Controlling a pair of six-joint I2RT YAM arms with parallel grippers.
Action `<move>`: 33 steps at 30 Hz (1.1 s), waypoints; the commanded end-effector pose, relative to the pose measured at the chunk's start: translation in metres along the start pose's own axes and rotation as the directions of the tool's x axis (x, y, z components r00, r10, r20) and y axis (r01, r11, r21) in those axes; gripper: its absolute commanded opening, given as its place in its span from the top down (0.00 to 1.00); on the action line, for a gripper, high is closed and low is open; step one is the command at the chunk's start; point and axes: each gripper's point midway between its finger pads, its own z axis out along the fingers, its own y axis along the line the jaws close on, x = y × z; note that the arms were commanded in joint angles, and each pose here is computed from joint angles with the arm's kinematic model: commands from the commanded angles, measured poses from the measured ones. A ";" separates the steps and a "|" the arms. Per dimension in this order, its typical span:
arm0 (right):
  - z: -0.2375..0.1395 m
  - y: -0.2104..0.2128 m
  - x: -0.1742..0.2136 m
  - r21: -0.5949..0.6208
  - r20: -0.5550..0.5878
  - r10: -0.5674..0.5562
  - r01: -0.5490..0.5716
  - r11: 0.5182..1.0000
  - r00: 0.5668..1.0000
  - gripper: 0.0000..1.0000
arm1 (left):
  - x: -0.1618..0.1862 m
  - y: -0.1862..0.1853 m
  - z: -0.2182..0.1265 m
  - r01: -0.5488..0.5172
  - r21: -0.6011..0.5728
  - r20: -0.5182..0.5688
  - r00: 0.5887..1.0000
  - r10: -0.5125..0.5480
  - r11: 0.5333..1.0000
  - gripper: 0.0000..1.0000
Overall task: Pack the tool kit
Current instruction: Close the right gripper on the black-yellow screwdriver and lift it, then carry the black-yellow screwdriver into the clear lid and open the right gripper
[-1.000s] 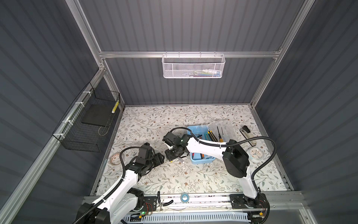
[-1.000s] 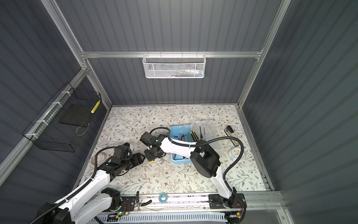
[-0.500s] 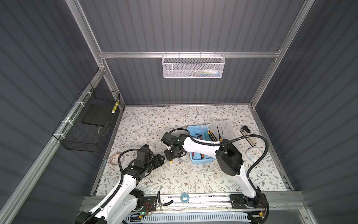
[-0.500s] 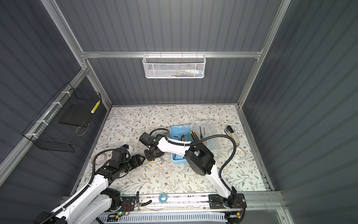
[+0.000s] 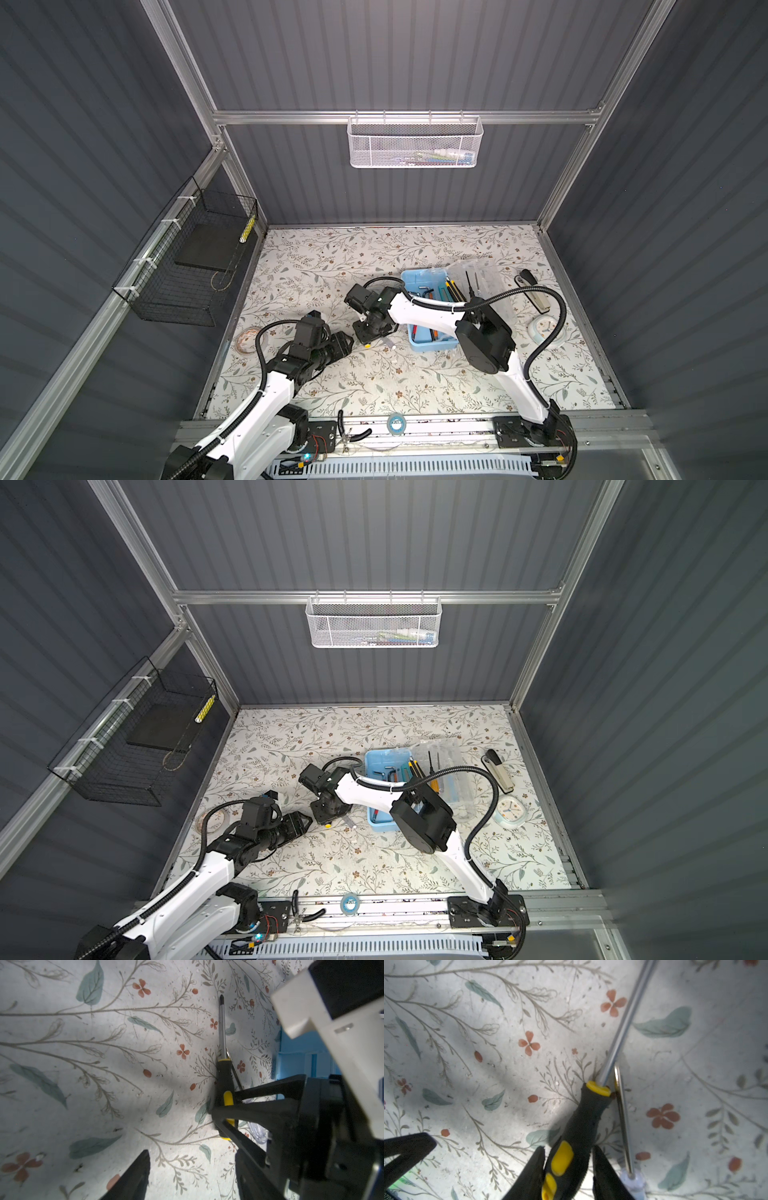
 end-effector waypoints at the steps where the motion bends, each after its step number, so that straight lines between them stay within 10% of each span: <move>1: 0.008 -0.003 0.007 0.009 -0.039 -0.003 0.004 1.000 0.999 0.64 | -0.004 -0.003 -0.001 -0.004 0.004 0.002 1.000 0.004 1.000 0.34; 17: -0.019 0.007 -0.003 -0.032 0.018 -0.016 0.017 0.999 1.000 0.97 | -0.021 -0.012 -0.004 -0.058 -0.018 0.014 0.998 0.058 0.998 0.35; 26: -0.101 -0.010 -0.007 0.003 0.147 -0.033 0.033 0.999 0.989 1.00 | -0.035 -0.022 -0.017 -0.083 -0.018 0.055 0.995 0.084 0.996 0.35; 33: -0.190 -0.103 0.020 0.106 0.257 0.061 -0.090 0.990 0.965 1.00 | -0.048 -0.032 -0.015 -0.128 -0.016 0.064 0.990 0.128 0.992 0.35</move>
